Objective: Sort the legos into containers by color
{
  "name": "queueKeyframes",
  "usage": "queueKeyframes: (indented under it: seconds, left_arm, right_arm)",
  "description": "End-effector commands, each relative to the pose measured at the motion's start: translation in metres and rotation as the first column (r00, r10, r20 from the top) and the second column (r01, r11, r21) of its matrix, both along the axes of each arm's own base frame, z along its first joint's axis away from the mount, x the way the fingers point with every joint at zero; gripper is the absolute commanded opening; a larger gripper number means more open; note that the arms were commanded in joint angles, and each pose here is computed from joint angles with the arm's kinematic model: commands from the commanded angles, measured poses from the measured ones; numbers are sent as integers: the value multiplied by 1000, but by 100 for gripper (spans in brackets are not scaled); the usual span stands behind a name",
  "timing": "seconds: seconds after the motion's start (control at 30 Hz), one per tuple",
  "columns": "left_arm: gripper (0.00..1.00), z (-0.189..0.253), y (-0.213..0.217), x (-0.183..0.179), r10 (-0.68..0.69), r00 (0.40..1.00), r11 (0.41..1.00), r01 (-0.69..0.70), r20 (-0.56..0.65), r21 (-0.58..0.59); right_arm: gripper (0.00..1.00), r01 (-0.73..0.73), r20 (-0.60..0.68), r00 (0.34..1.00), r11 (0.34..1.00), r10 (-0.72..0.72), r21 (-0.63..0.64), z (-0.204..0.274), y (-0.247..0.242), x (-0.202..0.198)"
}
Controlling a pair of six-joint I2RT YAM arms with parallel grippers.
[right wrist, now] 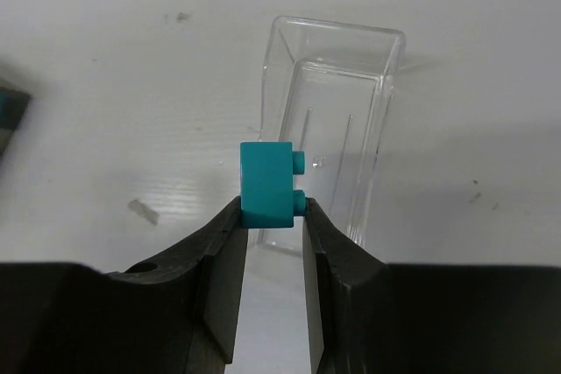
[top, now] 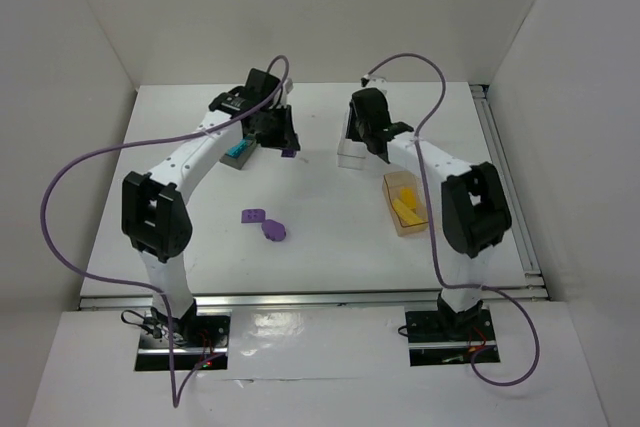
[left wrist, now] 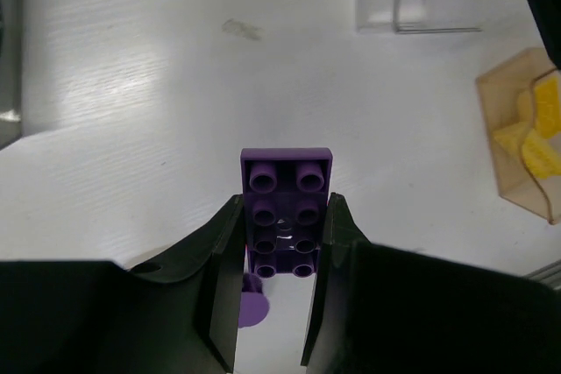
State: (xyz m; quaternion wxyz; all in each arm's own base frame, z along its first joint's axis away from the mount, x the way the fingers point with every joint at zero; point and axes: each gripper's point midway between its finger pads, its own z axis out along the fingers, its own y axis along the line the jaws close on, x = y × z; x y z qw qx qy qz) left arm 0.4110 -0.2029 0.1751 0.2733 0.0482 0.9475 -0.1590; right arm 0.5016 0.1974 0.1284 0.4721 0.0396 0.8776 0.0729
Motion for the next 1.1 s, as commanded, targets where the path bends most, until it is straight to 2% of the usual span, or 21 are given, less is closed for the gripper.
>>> queueKeyframes:
  seconds: [0.0,0.2,0.27,0.3,0.33,0.47,0.5,0.6,0.63,0.77,0.8,0.83,0.9,0.97,1.07]
  left_arm:
    - [20,24,-55,10,-103,993,989,109,63,-99]
    - [20,15,-133,46,-155,984,966,169,84,-194]
    - [20,6,-144,61,-156,984,963,171,87,-209]
    - [20,-15,-150,68,-145,988,966,153,55,-210]
    - [20,-8,-156,78,-143,985,961,160,91,-224]
    - [27,-31,-170,98,-115,987,963,139,112,-231]
    - [51,-34,-172,101,-108,988,962,132,112,-239]
    - [83,-36,-181,105,-131,983,948,163,131,-272]
    - [100,-30,-184,107,-137,979,942,175,150,-286]
    - [100,9,-185,96,-159,969,922,214,189,-323]
    - [100,25,-181,95,-152,963,924,219,222,-314]
    - [100,67,-172,87,-147,944,921,240,295,-308]
    - [100,87,-153,81,-121,936,935,220,331,-278]
    - [100,123,-107,75,-51,927,951,159,371,-266]
    - [100,145,-55,67,30,925,963,75,379,-259]
  right_arm:
    - [21,61,69,996,998,-63,27,63,-19,-33]
    - [21,195,65,978,980,-196,26,95,-82,-98]
    - [21,225,81,970,973,-228,43,107,-99,-120]
    - [21,242,62,968,969,-244,44,105,-106,-129]
    - [21,242,65,967,969,-244,47,107,-108,-135]
    - [22,245,72,966,967,-250,68,113,-120,-161]
    - [22,246,59,967,967,-250,58,112,-122,-166]
    - [22,228,64,970,971,-233,76,117,-120,-171]
    - [22,221,54,973,972,-225,75,115,-119,-172]
    - [22,198,66,977,977,-204,81,118,-115,-170]
    - [22,188,64,979,978,-194,87,118,-111,-166]
    - [22,171,51,983,982,-175,81,114,-108,-165]
    - [22,126,41,990,986,-131,107,112,-95,-158]
    - [22,48,65,996,992,-56,118,116,-72,-152]
    - [22,-89,74,994,984,79,152,115,-19,-141]
